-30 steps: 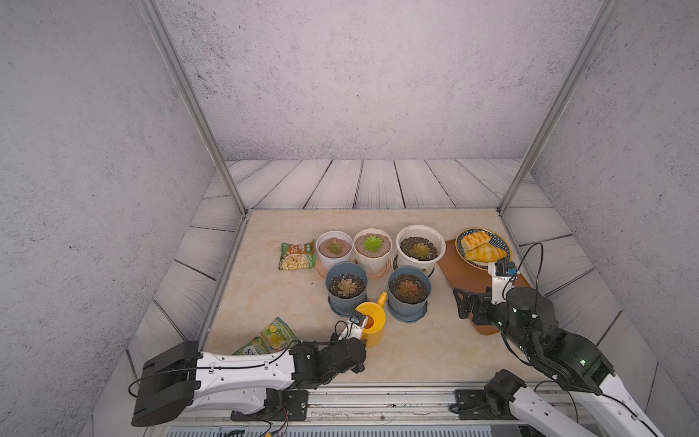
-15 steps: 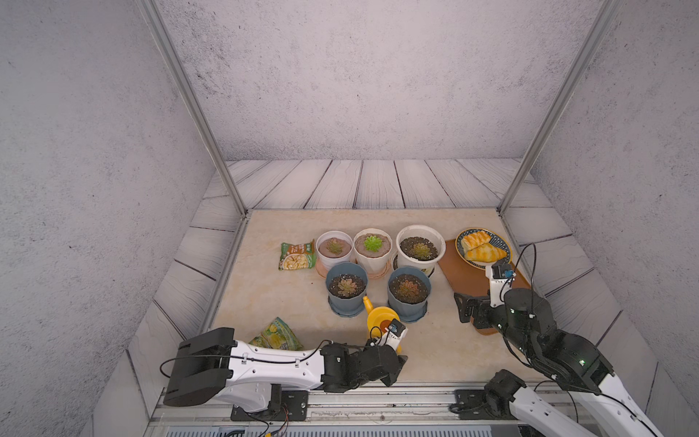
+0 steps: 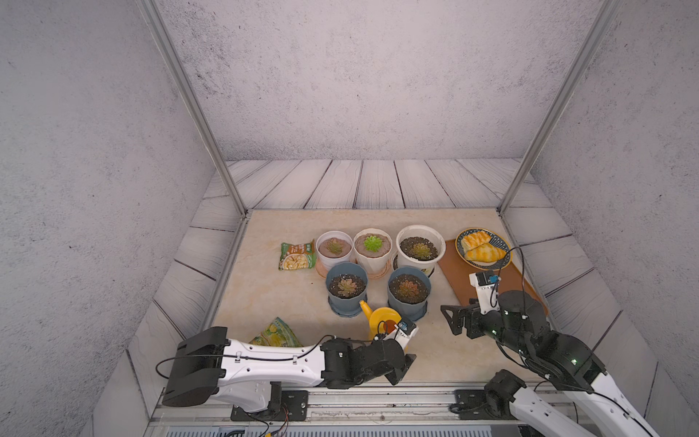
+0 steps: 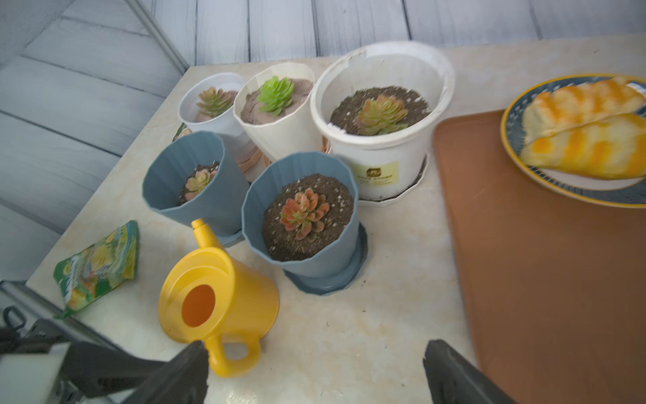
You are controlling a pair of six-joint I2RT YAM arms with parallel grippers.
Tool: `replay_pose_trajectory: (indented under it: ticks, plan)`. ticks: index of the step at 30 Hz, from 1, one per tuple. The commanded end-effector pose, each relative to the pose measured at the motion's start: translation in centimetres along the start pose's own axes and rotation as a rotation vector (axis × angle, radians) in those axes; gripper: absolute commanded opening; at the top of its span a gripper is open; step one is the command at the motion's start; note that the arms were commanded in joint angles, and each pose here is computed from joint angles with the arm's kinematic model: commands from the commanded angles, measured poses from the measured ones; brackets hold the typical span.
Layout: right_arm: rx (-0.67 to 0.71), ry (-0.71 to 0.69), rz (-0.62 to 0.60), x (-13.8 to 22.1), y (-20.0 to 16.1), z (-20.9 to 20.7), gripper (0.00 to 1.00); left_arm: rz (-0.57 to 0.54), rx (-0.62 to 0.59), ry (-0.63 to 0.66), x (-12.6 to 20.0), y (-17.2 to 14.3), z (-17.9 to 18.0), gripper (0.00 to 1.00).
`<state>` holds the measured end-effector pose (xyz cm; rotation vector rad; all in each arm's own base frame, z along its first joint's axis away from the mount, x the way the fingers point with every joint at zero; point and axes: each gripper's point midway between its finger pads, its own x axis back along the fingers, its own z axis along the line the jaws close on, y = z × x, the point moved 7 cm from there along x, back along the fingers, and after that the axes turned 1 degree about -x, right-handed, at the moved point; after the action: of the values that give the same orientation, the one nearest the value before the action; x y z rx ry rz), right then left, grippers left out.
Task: Water the succulent around the soil edge
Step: Place the watering can at the center of the board, then pick up the watering can from the center of the board.
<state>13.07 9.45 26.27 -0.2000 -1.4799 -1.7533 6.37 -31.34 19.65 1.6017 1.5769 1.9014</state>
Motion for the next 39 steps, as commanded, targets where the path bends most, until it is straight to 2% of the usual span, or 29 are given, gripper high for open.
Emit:
replay_pose_trajectory:
  ticks: [1, 7, 13, 16, 21, 26, 39]
  plan:
    - [0.018, 0.198, 0.031, -1.0, -1.0, 1.7, 1.00, -0.012, -0.080, 0.118, 2.8, 0.3, 2.2, 0.56]
    - [0.000, 0.346, 0.006, -3.4, -3.5, 2.4, 0.91, -0.123, -0.106, 0.324, 8.8, 0.0, 7.0, 0.61]
    - [0.045, 0.362, -0.020, -6.2, -6.1, 3.5, 0.81, -0.261, -0.043, 0.411, 12.0, -1.8, 10.3, 0.68]
    - [0.101, 0.361, -0.013, -7.7, -7.7, 4.5, 0.77, -0.298, -0.048, 0.422, 12.6, -2.7, 11.1, 0.69]
    - [0.207, 0.279, -0.010, -9.2, -9.6, 4.7, 0.74, -0.319, -0.060, 0.444, 12.9, -3.9, 12.1, 0.70]
    - [0.202, 0.265, 0.063, -10.2, -11.1, 4.6, 0.65, -0.342, -0.033, 0.486, 13.4, -4.6, 13.0, 0.71]
    - [0.247, 0.279, 0.065, -11.8, -11.9, 5.2, 0.50, -0.381, 0.003, 0.474, 13.6, -4.6, 13.1, 0.72]
